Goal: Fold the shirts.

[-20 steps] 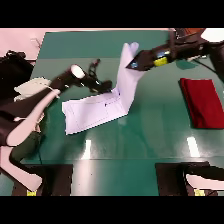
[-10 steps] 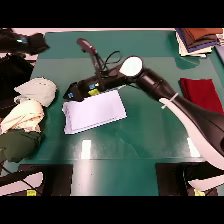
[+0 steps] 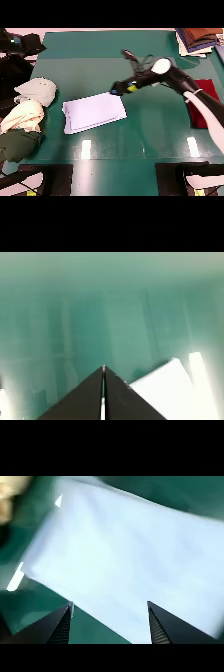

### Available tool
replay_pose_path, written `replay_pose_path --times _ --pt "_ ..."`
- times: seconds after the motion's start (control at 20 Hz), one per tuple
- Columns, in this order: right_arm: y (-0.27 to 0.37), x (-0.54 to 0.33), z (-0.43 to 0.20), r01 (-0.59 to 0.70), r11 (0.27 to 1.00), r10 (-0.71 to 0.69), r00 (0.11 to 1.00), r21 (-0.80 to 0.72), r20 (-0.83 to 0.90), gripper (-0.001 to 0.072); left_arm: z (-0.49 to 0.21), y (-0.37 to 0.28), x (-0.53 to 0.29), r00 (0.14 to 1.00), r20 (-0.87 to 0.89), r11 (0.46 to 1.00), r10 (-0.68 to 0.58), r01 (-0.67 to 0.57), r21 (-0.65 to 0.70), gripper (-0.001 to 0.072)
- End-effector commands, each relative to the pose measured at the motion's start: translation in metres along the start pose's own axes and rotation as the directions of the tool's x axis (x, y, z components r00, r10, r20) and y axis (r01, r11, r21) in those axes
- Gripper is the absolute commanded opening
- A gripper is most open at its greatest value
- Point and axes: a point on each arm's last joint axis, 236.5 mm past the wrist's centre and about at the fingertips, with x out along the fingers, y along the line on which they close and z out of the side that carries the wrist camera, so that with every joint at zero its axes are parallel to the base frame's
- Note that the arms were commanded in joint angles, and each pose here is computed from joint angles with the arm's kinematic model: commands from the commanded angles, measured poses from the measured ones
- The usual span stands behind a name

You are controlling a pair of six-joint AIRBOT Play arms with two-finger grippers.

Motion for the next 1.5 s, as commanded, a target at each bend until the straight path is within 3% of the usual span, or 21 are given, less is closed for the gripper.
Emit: replay_pose_path --times 0.0,0.2,0.5,0.55,0.6,0.75,0.8,0.95,1.1,1.25,1.45 --pt "-0.091 -0.012 -0.041 0.046 0.959 -0.028 0.997 0.278 -0.068 0.0543 -0.012 -0.031 0.022 0.998 -0.038 0.998 -0.056 0.057 0.041 0.0025" --pt "-0.102 0.028 -0.056 -0.042 0.906 0.09 0.991 0.421 -0.094 0.0528 -0.038 -0.058 0.057 0.986 -0.128 0.992 -0.103 0.111 0.064 0.0025" --pt "-0.064 0.096 -0.058 -0.13 0.898 0.193 0.975 0.421 -0.112 0.0499 -0.053 -0.086 0.072 0.975 -0.168 0.983 -0.145 0.162 0.09 0.0025" --pt "-0.054 0.104 -0.057 -0.146 0.905 0.216 0.967 0.4 -0.137 0.0466 -0.053 -0.09 0.072 0.975 -0.164 0.981 -0.151 0.168 0.092 0.0025" --pt "-0.046 0.111 -0.054 -0.156 0.914 0.226 0.963 0.375 -0.149 0.0384 -0.053 -0.091 0.072 0.975 -0.162 0.981 -0.154 0.17 0.09 0.0025" --pt "-0.029 0.124 -0.041 -0.154 0.955 0.202 0.964 0.253 -0.174 0.0017 -0.053 -0.096 0.071 0.971 -0.165 0.979 -0.176 0.19 0.074 0.0024" --pt "-0.027 0.121 -0.033 -0.151 0.965 0.189 0.967 0.215 -0.17 0.0014 -0.054 -0.097 0.071 0.97 -0.166 0.978 -0.178 0.193 0.074 0.0024" --pt "-0.047 0.076 0.013 -0.082 0.991 0.091 0.992 0.109 -0.082 0.0014 -0.06 -0.119 0.073 0.965 -0.171 0.969 -0.198 0.219 0.117 0.0024" --pt "-0.115 -0.023 0.061 0.113 0.986 -0.122 0.99 0.119 0.072 0.0014 -0.069 -0.152 0.072 0.954 -0.175 0.951 -0.243 0.27 0.153 0.0024" --pt "-0.199 -0.148 0.073 0.302 0.913 -0.363 0.907 0.273 0.211 0.0015 -0.074 -0.172 0.071 0.946 -0.176 0.938 -0.271 0.301 0.173 0.0025" --pt "-0.282 -0.296 0.046 0.349 0.793 -0.551 0.761 0.5 0.343 0.0015 -0.071 -0.181 0.069 0.94 -0.162 0.933 -0.299 0.324 0.158 0.0025"
